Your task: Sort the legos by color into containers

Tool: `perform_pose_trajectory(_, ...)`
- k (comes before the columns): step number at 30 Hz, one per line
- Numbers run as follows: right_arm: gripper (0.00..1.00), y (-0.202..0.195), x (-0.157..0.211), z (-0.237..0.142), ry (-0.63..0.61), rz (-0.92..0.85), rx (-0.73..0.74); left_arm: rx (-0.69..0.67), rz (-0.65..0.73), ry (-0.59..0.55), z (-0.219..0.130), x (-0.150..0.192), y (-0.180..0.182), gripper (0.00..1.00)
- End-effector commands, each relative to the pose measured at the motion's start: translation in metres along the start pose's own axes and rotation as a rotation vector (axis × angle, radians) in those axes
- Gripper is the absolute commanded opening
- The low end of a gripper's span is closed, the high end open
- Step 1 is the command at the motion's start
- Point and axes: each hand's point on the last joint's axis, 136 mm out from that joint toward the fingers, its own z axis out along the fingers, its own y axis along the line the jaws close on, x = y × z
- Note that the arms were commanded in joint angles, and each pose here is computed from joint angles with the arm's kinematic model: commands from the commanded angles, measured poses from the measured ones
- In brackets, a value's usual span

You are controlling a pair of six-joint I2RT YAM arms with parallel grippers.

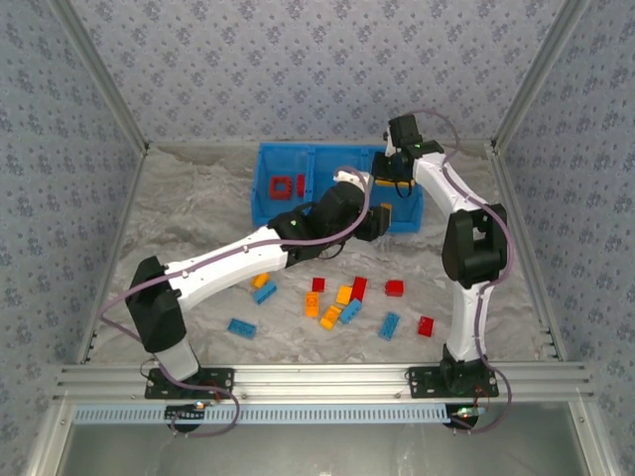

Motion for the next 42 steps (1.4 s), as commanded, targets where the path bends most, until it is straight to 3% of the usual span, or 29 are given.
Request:
perform_pose_trajectory(1, 0.21, -0.002, -0.003, 0.009, 0.043, -0.027, -0.027, 0.033, 0.015, -0.056, -0.002, -0.020, -0.013, 0.61)
perform_pose_trajectory(18, 0.22, -0.028, -0.005, 0.066, 0.111, -0.033, 0.041, 0.009, 0.001, -0.049, -0.006, -0.014, 0.001, 0.61)
perform_pose_trajectory(30, 0.34, -0.032, -0.004, 0.071, 0.124, -0.035, 0.046, 0.004, 0.052, -0.053, -0.001, -0.014, -0.016, 0.61)
perform_pose_trajectory(37, 0.40, -0.020, -0.020, 0.043, 0.072, -0.053, 0.051, -0.005, 0.073, -0.055, -0.003, -0.013, -0.024, 0.61)
perform_pose_trajectory(42, 0.37, -0.010, -0.047, -0.016, -0.046, -0.044, 0.085, -0.060, 0.069, -0.066, -0.016, -0.015, -0.010, 0.61)
